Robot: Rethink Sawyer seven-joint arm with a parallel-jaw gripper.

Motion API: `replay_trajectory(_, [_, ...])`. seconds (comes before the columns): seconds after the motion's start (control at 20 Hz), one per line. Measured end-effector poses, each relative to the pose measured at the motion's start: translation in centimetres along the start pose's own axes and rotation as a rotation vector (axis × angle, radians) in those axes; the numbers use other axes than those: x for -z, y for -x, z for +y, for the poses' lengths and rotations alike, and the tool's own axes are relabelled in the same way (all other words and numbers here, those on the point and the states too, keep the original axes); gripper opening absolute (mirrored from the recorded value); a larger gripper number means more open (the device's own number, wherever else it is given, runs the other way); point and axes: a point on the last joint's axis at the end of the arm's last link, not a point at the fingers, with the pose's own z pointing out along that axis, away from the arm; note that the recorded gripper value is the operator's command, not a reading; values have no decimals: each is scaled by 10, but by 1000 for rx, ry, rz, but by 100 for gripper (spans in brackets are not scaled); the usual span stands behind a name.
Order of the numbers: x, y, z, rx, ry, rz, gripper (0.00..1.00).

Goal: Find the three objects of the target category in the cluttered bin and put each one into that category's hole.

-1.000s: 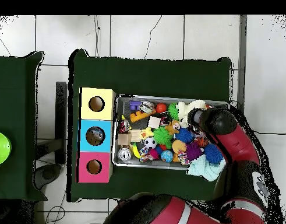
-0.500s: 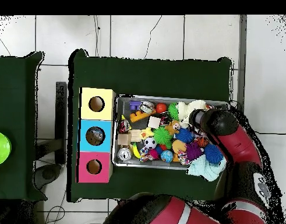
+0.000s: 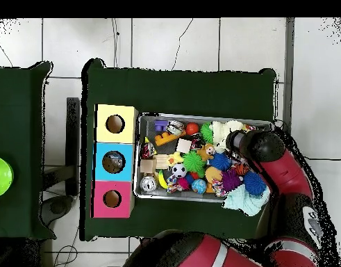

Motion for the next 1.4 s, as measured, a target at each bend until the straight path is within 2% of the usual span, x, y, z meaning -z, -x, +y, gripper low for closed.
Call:
replay_trajectory(0.45, [1, 1, 0, 0, 1, -1, 0])
replay_trajectory(0.75, [14, -2, 0, 8, 9, -16, 0])
replay_trajectory(0.85, [28, -9, -2, 20, 3, -23, 0])
replay_trajectory(0.9, [47, -21, -5, 37, -8, -21, 0])
replay_trajectory(1.2, [99, -58, -17, 81, -48, 17, 0])
replay_trajectory(1.4, [143, -90, -36, 119, -67, 41, 0])
